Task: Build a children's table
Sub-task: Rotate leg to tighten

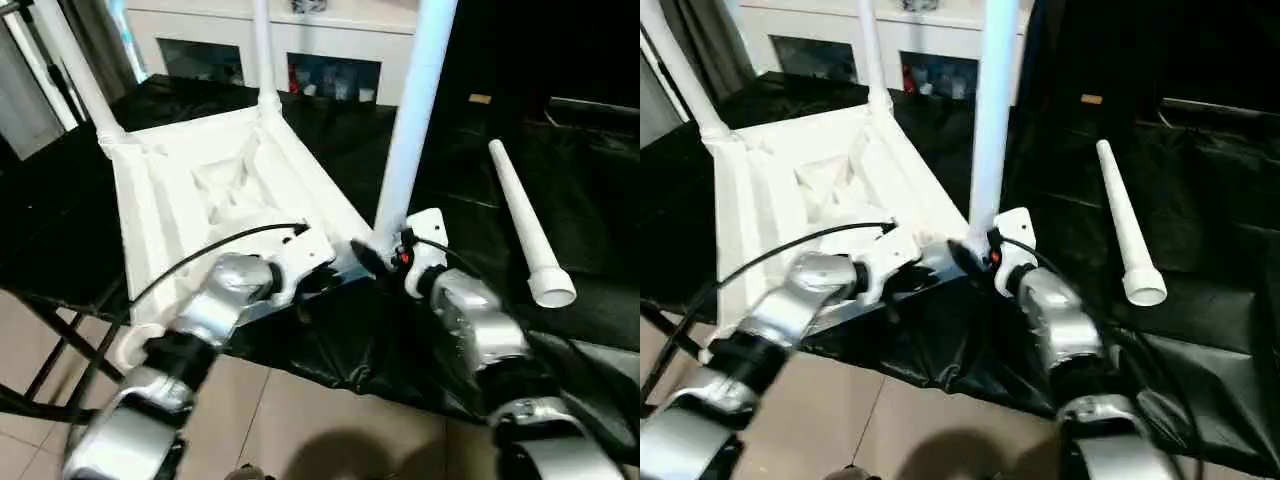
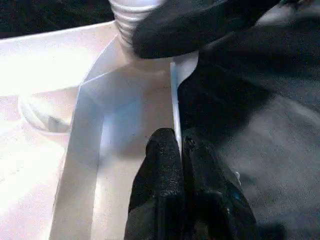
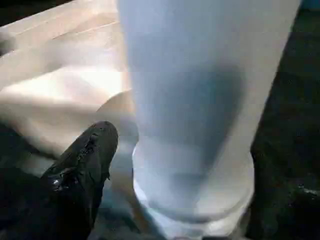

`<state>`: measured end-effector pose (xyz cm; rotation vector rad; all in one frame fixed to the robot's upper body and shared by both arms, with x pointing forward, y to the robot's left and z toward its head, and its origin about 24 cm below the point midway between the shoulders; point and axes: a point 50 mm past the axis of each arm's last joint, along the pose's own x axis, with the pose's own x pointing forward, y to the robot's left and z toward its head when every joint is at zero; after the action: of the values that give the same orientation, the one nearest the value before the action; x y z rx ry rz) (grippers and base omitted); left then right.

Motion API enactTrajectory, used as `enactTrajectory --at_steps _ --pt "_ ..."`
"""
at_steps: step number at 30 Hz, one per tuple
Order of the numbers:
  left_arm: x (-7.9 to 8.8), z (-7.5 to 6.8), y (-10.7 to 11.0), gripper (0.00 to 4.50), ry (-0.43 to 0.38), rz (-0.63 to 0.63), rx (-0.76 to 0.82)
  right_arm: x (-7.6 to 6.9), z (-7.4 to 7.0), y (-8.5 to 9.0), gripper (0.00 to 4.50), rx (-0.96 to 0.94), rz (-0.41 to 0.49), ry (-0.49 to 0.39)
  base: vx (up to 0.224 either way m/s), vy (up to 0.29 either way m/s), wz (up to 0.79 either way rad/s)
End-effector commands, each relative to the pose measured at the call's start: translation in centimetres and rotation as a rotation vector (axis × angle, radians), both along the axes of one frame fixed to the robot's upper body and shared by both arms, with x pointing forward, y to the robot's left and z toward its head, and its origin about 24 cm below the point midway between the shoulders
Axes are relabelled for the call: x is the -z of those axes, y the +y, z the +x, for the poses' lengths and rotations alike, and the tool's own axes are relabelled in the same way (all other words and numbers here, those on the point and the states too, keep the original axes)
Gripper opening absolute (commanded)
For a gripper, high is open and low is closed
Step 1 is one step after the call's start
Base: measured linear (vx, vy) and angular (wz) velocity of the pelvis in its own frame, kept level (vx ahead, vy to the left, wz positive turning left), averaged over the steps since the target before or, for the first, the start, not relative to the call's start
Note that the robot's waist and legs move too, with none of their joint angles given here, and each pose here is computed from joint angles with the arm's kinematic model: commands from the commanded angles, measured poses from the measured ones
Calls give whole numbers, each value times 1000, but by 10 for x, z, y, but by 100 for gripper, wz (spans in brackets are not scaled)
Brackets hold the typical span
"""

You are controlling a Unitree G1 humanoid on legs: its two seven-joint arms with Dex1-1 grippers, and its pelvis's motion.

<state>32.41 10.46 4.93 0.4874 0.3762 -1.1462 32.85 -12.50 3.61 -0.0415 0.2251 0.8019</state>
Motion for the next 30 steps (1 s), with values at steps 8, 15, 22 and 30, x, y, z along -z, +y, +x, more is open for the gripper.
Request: enactTrajectory --at_steps 8,15,22,30 --pt "-14 -11 9 0 52 -69 184 -11 -21 14 383 -465 -9 15 0 0 0" --pt "-15 -14 27 0 102 -43 240 -14 -28 5 326 -630 -50 53 0 0 0" --pt "-15 -12 33 0 107 -23 242 -12 -32 4 278 -700 -75 85 0 0 0" --pt "-7 0 21 0 33 5 79 3 -27 12 272 -437 -47 87 0 0 0"
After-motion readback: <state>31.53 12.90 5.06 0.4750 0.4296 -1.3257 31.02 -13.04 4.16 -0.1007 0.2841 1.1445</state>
